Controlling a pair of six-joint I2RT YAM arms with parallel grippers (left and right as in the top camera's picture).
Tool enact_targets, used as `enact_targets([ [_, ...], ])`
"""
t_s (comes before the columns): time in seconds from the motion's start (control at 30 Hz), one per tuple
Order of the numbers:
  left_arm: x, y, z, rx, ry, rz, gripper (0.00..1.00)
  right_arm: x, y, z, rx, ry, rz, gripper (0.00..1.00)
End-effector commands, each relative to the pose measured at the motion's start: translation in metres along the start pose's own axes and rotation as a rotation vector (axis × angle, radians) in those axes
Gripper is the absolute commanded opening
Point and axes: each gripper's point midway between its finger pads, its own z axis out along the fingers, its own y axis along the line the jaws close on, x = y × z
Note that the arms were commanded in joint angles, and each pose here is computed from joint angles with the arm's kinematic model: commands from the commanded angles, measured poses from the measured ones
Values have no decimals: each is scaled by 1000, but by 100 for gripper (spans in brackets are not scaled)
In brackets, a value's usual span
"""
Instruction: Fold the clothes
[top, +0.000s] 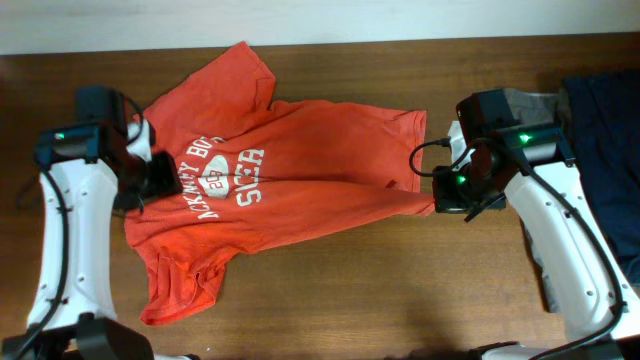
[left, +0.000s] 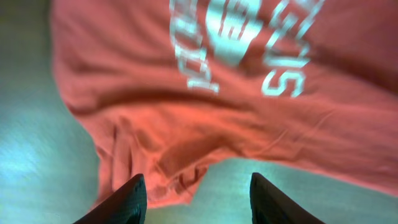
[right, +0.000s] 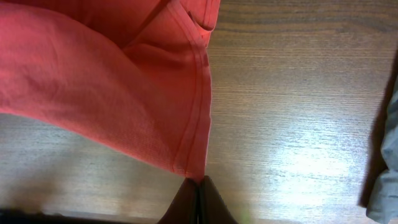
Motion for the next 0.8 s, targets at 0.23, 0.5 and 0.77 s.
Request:
enact_targets([
  [0.23,64,65,63,-53,201,-362,49,-2,-4,0,19,-7,10,4],
  [0.5,110,113,89,84,236,-696,79,-2,-4,0,19,-8,10,4],
  [0.77,143,113,122,130,261,-735,70,-2,-4,0,19,-9,9,4],
])
